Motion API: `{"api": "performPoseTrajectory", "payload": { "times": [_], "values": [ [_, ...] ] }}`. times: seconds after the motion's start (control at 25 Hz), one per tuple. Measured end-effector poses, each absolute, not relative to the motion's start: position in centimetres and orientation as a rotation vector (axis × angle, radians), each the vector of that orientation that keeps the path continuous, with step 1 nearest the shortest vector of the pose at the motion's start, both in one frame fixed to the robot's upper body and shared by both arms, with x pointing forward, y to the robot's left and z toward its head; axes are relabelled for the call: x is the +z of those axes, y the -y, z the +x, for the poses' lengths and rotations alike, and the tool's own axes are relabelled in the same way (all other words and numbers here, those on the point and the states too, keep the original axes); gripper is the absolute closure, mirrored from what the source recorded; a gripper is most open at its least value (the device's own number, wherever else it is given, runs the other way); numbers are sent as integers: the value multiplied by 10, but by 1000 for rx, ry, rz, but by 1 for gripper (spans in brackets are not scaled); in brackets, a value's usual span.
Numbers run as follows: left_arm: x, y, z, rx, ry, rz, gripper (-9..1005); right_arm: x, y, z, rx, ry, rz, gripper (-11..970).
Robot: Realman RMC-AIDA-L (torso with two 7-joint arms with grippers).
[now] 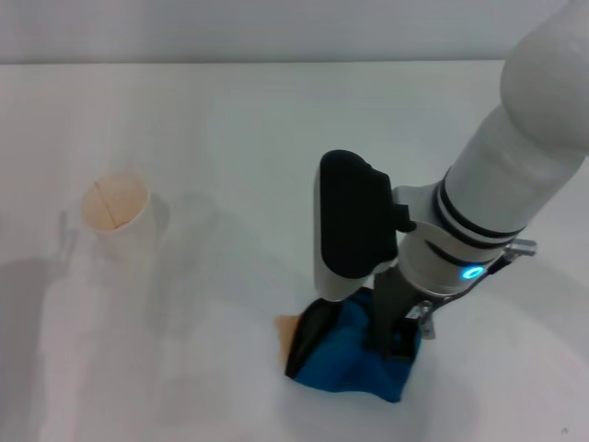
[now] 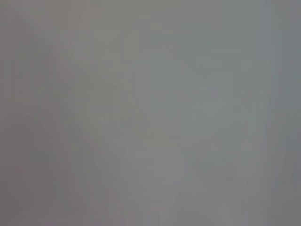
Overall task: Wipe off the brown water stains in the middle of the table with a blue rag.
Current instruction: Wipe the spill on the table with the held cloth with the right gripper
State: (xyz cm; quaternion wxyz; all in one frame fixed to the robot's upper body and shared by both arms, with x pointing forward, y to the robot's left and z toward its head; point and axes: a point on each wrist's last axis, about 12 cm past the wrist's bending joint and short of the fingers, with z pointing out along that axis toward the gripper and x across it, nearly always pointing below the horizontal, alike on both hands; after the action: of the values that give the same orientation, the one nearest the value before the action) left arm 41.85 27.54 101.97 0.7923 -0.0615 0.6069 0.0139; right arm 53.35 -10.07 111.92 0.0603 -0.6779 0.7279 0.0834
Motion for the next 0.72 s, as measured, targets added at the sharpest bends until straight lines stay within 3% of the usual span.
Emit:
{"api": "performPoseTrajectory", "payload": {
  "times": [0.72],
  "values": [
    [1019,-275,419,29,-1310,-132,120,1108,68,526,378,-2027,-1951,924]
  ]
}}
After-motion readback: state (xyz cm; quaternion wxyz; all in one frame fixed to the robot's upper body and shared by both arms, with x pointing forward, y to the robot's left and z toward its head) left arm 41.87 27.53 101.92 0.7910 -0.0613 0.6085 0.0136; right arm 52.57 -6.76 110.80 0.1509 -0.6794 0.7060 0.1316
